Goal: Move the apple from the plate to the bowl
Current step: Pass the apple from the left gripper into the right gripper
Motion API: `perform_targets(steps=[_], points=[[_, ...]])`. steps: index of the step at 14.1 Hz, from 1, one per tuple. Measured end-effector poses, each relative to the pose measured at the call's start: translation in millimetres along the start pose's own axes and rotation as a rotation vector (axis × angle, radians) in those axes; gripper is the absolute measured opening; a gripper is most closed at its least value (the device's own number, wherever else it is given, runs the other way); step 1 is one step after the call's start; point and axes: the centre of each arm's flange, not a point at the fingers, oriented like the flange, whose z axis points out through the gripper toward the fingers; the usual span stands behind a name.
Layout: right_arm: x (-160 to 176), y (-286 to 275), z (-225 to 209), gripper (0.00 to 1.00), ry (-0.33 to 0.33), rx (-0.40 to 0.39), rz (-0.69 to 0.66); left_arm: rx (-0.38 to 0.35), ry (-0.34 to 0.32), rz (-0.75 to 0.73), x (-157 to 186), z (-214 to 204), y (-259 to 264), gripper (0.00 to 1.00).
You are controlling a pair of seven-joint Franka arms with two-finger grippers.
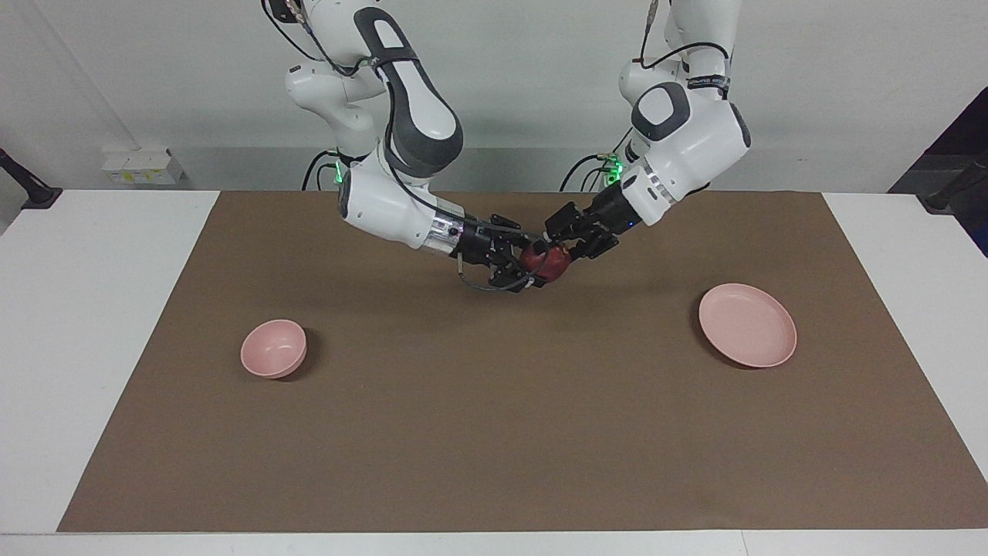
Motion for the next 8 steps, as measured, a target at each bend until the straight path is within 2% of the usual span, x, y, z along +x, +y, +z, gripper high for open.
perform_targets(steps=[1, 2, 4, 8], points=[[-0.1, -0.1, -0.1, 0.80, 0.000, 0.000, 0.000, 0.000, 0.000, -0.001, 0.1, -0.1, 0.2, 0.77], [-0.9, -0.9, -0.7, 0.79, 0.000, 0.004, -0.002, 0.000, -0.002, -0.007, -0.6, 0.4, 0.7, 0.82], [-2.5, -4.3, -4.8, 0.78, 0.000, 0.016, -0.004, -0.001, -0.007, -0.015, -3.3, 1.7, 3.7, 1.00], [-0.1, -5.9, -6.8, 0.78, 0.008, 0.018, -0.007, 0.014, 0.010, 0.003, 0.2, -8.1, 3.6, 1.00]])
